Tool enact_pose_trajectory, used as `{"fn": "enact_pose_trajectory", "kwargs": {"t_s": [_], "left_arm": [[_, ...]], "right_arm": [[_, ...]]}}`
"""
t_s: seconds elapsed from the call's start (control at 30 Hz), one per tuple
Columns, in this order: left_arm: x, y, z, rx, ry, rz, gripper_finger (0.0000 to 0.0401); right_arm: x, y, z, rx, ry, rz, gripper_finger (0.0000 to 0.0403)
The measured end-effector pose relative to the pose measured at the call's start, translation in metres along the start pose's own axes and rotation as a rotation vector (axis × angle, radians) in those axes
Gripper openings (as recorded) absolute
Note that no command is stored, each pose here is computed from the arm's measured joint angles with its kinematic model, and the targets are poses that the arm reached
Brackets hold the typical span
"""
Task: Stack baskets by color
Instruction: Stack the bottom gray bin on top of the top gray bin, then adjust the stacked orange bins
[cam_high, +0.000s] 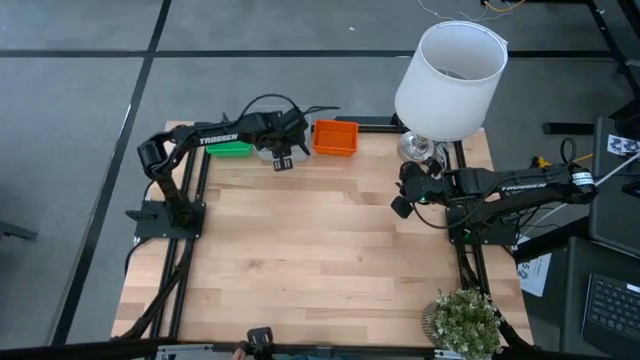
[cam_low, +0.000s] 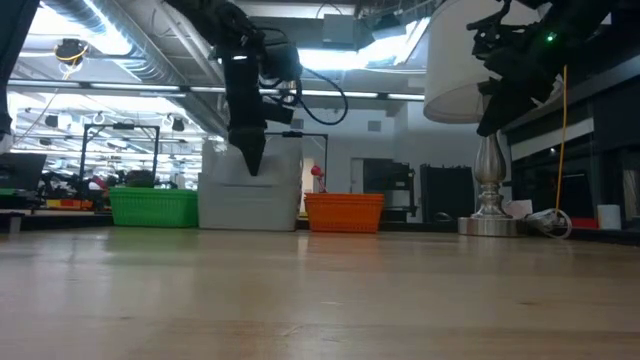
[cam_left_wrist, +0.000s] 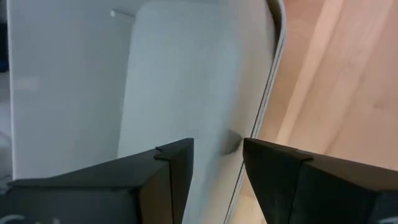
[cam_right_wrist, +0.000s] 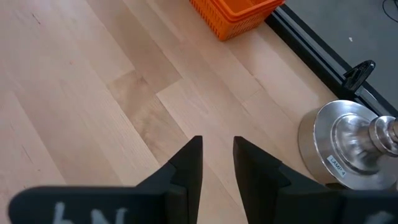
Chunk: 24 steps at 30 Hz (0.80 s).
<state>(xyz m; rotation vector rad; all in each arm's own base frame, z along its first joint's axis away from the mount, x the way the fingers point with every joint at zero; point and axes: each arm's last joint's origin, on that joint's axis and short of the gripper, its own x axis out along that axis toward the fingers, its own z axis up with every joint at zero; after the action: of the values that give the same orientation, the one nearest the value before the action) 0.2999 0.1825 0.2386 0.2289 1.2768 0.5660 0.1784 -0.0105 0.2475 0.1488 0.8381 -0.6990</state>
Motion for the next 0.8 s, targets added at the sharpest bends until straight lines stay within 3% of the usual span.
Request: {"fn": "enact_pose_trajectory", "kwargs": {"t_s": [0.37, 0.8], "left_arm": [[0.002, -0.006, 0.002, 0.011, -0.025, 0.050, 0.0131], [-0.021, -0.022, 0.010, 0.046, -0.093, 0.080, 0.0131]], "right_arm": [[0.000, 0.000, 0.000, 0.000, 0.000, 0.000, 0.0090], [0.000, 0.000, 0.000, 0.000, 0.000, 0.000, 0.0090]]}}
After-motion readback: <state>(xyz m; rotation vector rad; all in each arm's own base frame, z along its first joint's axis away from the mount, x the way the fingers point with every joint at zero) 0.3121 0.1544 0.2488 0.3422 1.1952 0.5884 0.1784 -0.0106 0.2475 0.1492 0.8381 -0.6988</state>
